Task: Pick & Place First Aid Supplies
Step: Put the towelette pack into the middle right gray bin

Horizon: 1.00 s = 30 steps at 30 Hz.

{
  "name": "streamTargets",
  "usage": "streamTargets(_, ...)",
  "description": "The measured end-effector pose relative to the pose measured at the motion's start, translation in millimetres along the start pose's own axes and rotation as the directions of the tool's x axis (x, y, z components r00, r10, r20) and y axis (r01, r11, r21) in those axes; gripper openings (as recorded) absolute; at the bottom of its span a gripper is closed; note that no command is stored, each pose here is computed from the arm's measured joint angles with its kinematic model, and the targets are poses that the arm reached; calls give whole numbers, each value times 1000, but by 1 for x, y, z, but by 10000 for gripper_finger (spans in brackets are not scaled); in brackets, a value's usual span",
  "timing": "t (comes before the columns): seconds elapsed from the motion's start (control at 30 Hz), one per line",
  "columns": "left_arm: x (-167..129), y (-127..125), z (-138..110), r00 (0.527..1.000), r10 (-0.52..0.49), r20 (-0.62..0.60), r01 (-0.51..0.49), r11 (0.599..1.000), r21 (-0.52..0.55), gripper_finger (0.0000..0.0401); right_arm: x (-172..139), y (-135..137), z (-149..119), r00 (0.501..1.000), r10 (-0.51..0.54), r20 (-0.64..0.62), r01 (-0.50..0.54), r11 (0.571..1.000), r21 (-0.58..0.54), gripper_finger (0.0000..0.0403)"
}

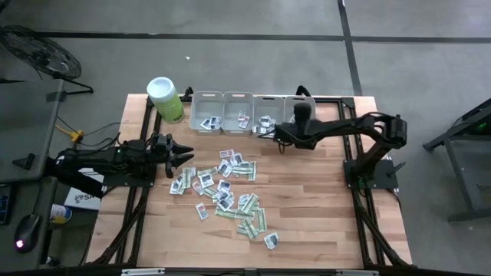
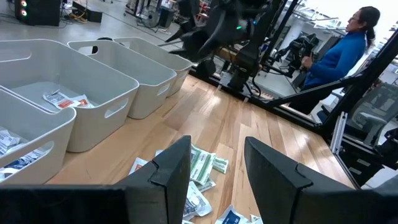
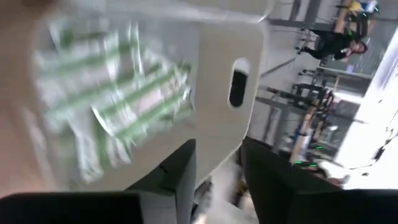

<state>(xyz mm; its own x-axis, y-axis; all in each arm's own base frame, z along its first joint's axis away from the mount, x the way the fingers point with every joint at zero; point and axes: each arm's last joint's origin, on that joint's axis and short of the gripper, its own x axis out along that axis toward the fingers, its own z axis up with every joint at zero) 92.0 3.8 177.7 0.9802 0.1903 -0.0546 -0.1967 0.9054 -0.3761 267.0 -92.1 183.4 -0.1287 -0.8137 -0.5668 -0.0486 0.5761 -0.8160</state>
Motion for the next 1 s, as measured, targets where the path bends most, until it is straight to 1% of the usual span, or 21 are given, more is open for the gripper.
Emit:
streamTargets(0.07, 0, 0, 0, 1000, 0, 0, 0, 1000, 0, 150, -12, -1, 1, 999, 0, 43, -4, 996, 89, 128)
streamTargets(0.13, 0, 0, 0, 1000, 0, 0, 0, 1000, 0, 150, -25, 0, -1, 996, 18, 85, -32, 986, 164, 130)
streamTargets(0.2, 0, 0, 0, 1000, 0, 0, 0, 1000, 0, 150, -39, 0, -2, 990, 41, 132, -74, 963, 257, 129)
streamTargets(0.27, 0, 0, 0, 1000, 0, 0, 0, 1000, 0, 150, -55, 2, -5, 981, 75, 179, -135, 926, 354, 127)
streamTargets(0.33, 0, 0, 0, 1000, 0, 0, 0, 1000, 0, 150, -68, 4, -8, 967, 128, 220, -215, 874, 436, 124)
streamTargets(0.4, 0, 0, 0, 1000, 0, 0, 0, 1000, 0, 150, -79, 8, -11, 946, 195, 260, -303, 816, 492, 121)
streamTargets(0.47, 0, 0, 0, 1000, 0, 0, 0, 1000, 0, 150, -88, 11, -13, 919, 262, 293, -384, 760, 524, 119)
streamTargets(0.57, 0, 0, 0, 1000, 0, 0, 0, 1000, 0, 150, -100, 18, -16, 866, 377, 330, -500, 688, 527, 117)
streamTargets(0.7, 0, 0, 0, 1000, 0, 0, 0, 1000, 0, 150, -112, 29, -18, 784, 514, 349, -621, 635, 460, 118)
streamTargets(0.87, 0, 0, 0, 1000, 0, 0, 0, 1000, 0, 150, -128, 42, -19, 689, 624, 370, -725, 587, 360, 117)
streamTargets(1.0, 0, 0, 0, 1000, 0, 0, 0, 1000, 0, 150, -141, 51, -21, 621, 682, 386, -780, 589, 213, 117)
